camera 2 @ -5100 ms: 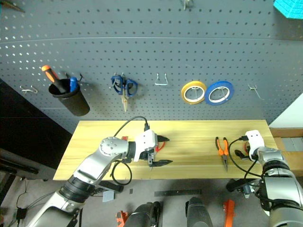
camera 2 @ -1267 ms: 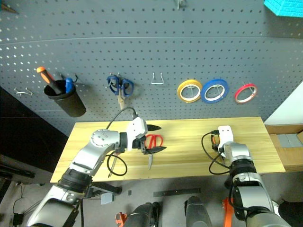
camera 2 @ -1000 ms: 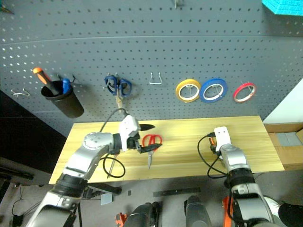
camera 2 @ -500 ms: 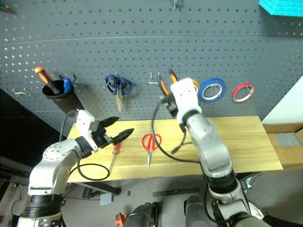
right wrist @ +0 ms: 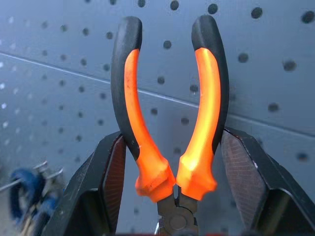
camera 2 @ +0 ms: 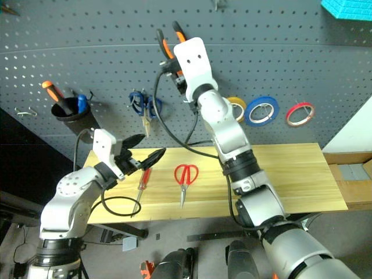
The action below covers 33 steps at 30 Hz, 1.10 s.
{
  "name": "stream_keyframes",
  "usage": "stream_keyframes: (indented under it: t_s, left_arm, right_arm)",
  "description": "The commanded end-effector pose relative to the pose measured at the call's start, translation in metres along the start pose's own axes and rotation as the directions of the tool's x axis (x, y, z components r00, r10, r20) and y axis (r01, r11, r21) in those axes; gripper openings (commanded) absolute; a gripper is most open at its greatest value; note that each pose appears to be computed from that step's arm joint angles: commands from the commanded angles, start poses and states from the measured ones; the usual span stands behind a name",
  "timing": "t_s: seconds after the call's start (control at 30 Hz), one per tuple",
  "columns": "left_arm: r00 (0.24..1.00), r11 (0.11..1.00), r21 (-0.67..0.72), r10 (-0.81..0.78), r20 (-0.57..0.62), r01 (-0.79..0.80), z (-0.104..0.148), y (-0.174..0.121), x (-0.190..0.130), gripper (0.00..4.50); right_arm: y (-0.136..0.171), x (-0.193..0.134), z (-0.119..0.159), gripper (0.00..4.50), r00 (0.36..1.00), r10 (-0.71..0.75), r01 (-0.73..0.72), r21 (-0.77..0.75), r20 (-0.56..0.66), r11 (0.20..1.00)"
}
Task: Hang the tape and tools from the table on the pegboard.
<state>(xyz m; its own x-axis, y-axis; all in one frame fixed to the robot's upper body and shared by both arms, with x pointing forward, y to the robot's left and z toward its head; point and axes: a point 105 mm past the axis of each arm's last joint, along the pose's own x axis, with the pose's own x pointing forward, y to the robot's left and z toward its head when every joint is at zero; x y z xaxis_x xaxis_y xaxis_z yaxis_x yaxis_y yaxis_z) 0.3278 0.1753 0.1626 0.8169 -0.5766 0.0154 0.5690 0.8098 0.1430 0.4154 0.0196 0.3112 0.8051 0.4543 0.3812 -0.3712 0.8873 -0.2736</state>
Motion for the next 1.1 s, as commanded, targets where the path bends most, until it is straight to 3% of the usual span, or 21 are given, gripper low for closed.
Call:
stream_keyframes:
  t_s: [0.03, 0.43, 0.53, 0.83, 0.97, 1.1]
  left_arm:
    - [0.998, 0.999, 0.044, -0.011, 0.054, 0.008, 0.019, -0.004, 0.002, 4.50]
    - [0.997, 0.998, 0.056, -0.042, 0.067, 0.038, 0.023, -0.011, 0.014, 4.50]
    - [0.997, 0.998, 0.056, -0.044, 0.069, 0.040, 0.023, -0.011, 0.015, 4.50]
    - [0.997, 0.998, 0.057, -0.025, 0.079, 0.021, 0.023, -0.007, 0.015, 4.50]
    - [0.996, 0.998, 0.057, -0.017, 0.090, 0.012, 0.024, -0.006, 0.016, 4.50]
    - [0.996, 0.998, 0.058, -0.016, 0.089, 0.011, 0.023, -0.007, 0.017, 4.50]
  right_arm:
    - [-0.008, 0.012, 0.019, 2.44, 0.996, -0.026, 0.025, 0.013, 0.087, 1.000]
    - [-0.012, 0.014, -0.034, 2.43, 0.996, -0.062, 0.066, 0.056, -0.061, 0.996]
    - [-0.011, 0.012, -0.036, 2.43, 0.996, -0.065, 0.070, 0.069, -0.066, 0.995]
    - [0.001, 0.010, 0.000, 2.43, 0.998, -0.053, 0.049, 0.103, 0.036, 0.993]
    - [0.000, 0.006, 0.025, 2.43, 0.989, -0.068, 0.069, -0.005, 0.132, 0.998]
    - [0.009, 0.004, 0.051, 2.43, 0.986, -0.038, 0.029, 0.057, 0.164, 0.998]
